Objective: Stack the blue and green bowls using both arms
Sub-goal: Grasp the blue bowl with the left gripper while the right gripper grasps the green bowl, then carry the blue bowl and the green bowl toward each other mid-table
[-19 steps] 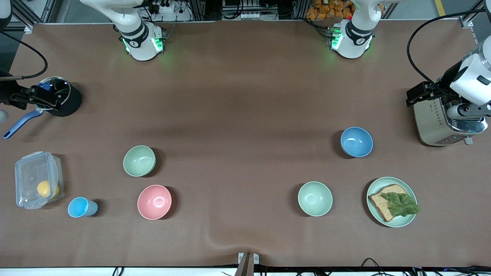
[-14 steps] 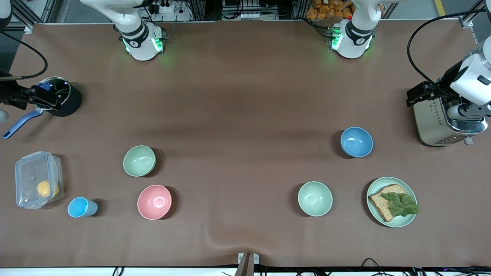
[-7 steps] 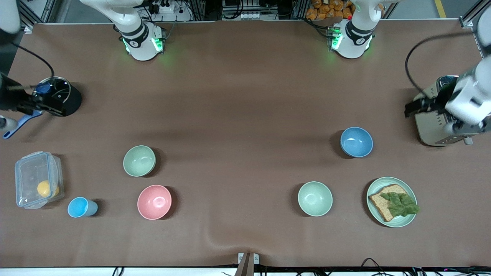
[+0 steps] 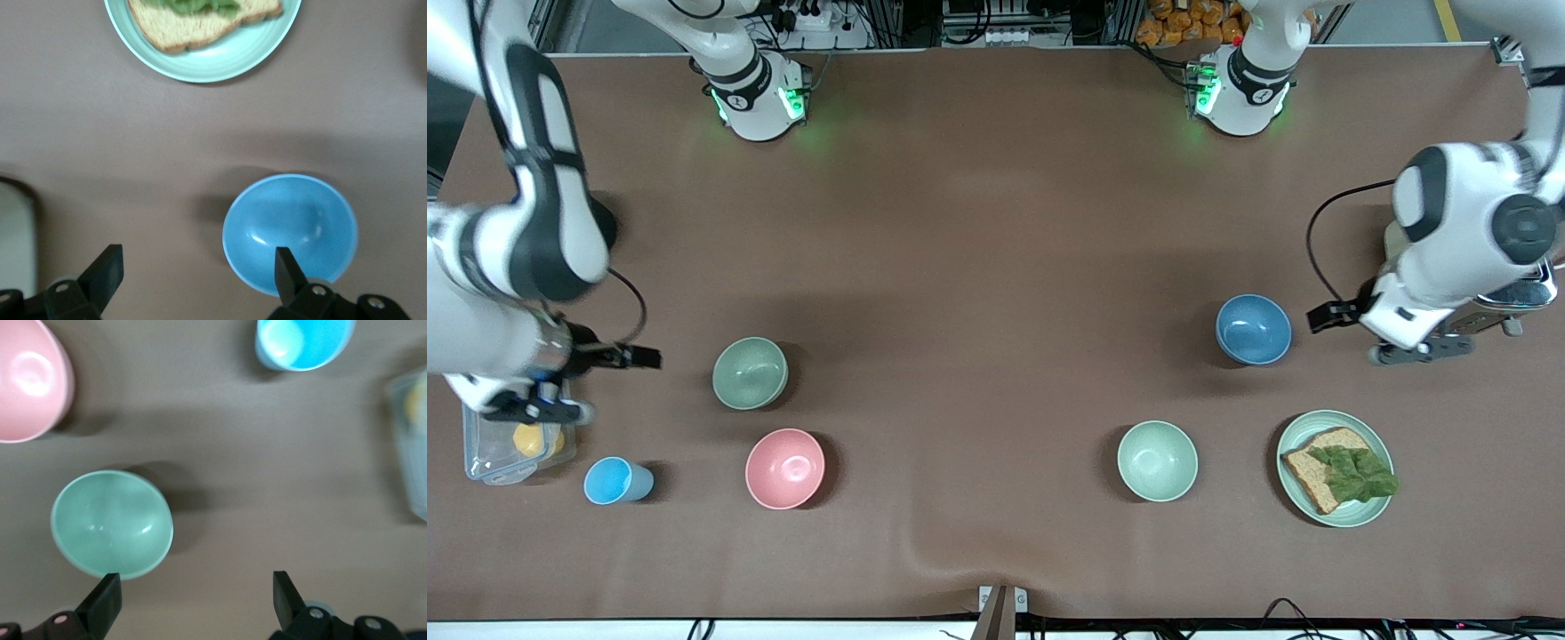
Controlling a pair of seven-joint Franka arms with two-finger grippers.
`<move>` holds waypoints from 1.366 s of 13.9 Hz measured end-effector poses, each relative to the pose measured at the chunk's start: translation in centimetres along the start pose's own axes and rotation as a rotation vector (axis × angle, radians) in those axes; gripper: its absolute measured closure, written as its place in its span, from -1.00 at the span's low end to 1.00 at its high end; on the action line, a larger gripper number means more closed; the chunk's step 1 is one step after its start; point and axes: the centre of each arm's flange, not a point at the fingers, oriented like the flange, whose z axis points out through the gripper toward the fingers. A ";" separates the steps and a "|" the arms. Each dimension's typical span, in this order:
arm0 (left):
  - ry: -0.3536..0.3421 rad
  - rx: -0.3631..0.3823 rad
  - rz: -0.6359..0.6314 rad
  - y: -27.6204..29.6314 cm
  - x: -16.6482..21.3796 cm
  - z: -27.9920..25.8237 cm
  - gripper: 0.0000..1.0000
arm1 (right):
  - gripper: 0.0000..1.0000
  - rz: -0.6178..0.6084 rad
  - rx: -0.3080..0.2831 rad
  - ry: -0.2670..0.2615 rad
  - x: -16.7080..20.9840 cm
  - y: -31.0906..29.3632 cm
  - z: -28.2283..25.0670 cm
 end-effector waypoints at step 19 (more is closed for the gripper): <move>-0.132 -0.015 0.002 0.0 -2.3 10.3 0.74 | -0.41 -0.003 0.041 -0.079 0.6 -3.4 15.4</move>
